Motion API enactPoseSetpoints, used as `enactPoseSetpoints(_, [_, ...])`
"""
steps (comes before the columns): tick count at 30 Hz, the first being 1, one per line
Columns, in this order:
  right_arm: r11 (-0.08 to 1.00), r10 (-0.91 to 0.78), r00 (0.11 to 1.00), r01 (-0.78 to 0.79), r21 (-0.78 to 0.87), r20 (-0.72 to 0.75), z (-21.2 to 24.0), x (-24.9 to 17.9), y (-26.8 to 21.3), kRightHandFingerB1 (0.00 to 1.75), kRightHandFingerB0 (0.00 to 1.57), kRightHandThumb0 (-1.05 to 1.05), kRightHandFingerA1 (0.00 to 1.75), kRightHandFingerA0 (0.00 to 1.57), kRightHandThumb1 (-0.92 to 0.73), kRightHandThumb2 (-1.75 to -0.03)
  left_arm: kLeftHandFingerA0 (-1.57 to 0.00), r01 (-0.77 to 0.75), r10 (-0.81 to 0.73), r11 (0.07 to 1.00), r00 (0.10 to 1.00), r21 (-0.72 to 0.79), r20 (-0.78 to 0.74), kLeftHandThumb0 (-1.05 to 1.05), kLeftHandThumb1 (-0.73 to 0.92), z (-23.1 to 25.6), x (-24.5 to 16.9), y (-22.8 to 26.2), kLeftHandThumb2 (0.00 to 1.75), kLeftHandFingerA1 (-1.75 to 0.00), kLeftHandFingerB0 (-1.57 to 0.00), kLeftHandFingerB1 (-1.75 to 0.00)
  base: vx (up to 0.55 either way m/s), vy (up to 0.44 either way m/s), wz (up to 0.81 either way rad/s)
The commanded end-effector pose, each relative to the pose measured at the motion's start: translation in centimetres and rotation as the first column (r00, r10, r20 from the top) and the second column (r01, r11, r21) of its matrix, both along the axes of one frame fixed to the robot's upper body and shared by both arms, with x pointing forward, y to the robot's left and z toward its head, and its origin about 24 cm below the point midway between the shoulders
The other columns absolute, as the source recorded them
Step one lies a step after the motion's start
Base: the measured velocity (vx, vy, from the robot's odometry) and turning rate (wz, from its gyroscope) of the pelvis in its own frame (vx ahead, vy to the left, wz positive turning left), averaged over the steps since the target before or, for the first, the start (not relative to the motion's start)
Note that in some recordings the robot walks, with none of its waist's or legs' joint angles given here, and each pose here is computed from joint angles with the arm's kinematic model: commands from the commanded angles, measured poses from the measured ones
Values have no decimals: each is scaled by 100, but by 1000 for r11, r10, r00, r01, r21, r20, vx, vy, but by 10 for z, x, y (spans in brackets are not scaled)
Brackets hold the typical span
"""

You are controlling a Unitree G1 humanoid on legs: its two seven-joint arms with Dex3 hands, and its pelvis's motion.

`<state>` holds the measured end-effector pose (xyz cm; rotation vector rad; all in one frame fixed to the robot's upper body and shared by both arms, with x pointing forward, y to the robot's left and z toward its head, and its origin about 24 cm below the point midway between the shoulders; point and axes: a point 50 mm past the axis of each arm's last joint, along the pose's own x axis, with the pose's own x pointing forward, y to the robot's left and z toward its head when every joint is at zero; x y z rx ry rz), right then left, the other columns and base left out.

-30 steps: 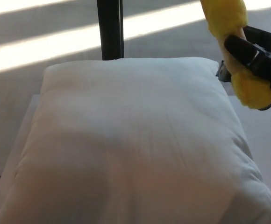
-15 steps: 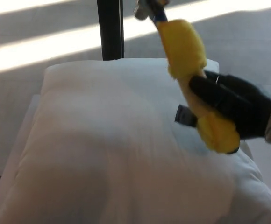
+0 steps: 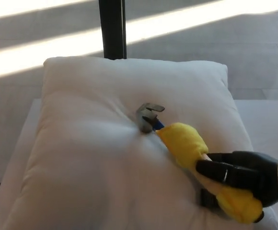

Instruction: A hammer is kept on the right hand side and a pillow is kept on the left hand side on the desk infront of the robot and the robot uses its right hand to pick up the hammer and makes a downward swinging motion to hit the pillow

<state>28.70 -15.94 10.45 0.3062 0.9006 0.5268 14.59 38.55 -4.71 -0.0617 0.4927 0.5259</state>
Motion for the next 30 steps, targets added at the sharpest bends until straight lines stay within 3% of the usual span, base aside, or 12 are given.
enactPoseSetpoints(1, [976,-173,973,148,-160,-155,-40,-8,-22,173,68,-33,175,108,-64,-113,-69,21,-20,998,1000,54,-7,-60,62,7,-1,7,59,-48,-65,-43,0,0,0])
enactPoseSetpoints(3, [968,-202,966,172,-184,-161,-53,-10,-22,173,73,-35,175,111,-58,-124,-74,-2,2,999,1000,34,-4,-60,59,6,-1,7,59,-50,-68,-43,0,0,0])
enactPoseSetpoints(4, [967,-205,966,174,-186,-161,-54,-10,-22,173,73,-35,175,111,-58,-124,-74,-4,4,999,1000,31,-3,-60,59,6,-1,7,59,-50,-68,-43,0,0,0])
enactPoseSetpoints(5, [962,-221,962,188,-197,-163,-57,-10,-19,164,76,-36,175,114,-73,-107,-71,-2,2,1000,1000,29,-5,-57,62,5,-2,7,59,-49,-63,-42,0,0,0])
enactPoseSetpoints(6, [955,-247,954,210,-211,-172,-60,-10,-14,167,75,-37,175,113,-73,-105,-71,1,-1,1000,1000,26,-6,-57,62,5,-3,7,60,-49,-63,-43,0,0,0])
enactPoseSetpoints(10, [958,-248,953,213,-192,-176,-60,-9,-10,172,78,-37,175,113,-71,-108,-72,6,-6,1000,1000,29,1,-55,63,5,-3,6,60,-50,-61,-43,0,0,0])
enactPoseSetpoints(11, [964,-237,956,211,-161,-170,-56,-5,-5,171,70,-35,175,111,-66,-116,-72,-6,6,1000,1000,26,-8,-57,62,4,-4,7,60,-48,-60,-42,0,0,0])
enactPoseSetpoints(21, [972,-216,965,198,-130,-146,-42,0,5,173,68,-34,175,110,-61,-116,-71,-19,19,999,1000,27,-18,-56,63,4,-5,9,60,-47,-59,-42,0,0,0])
enactPoseSetpoints(22, [969,-224,962,201,-146,-157,-45,-2,5,173,65,-36,175,110,-74,-100,-71,-11,12,999,1000,32,-15,-57,63,4,-6,8,60,-48,-60,-42,0,0,0])
enactPoseSetpoints(24, [972,-208,967,187,-145,-148,-48,-4,4,174,72,-34,175,112,-62,-121,-70,-18,18,999,1000,28,-18,-57,63,4,-6,9,60,-47,-58,-42,0,0,0])
enactPoseSetpoints(29, [969,-234,967,223,-107,-100,-26,1,3,163,64,-36,175,109,-74,-103,-71,-23,23,999,999,28,-25,-56,63,2,-10,9,60,-47,-59,-42,0,0,0])
enactPoseSetpoints(30, [970,-240,970,239,-39,-37,-4,12,3,153,77,-34,175,107,-74,-101,-73,-33,33,999,999,22,-27,-56,62,2,-10,10,60,-47,-60,-42,0,0,0])
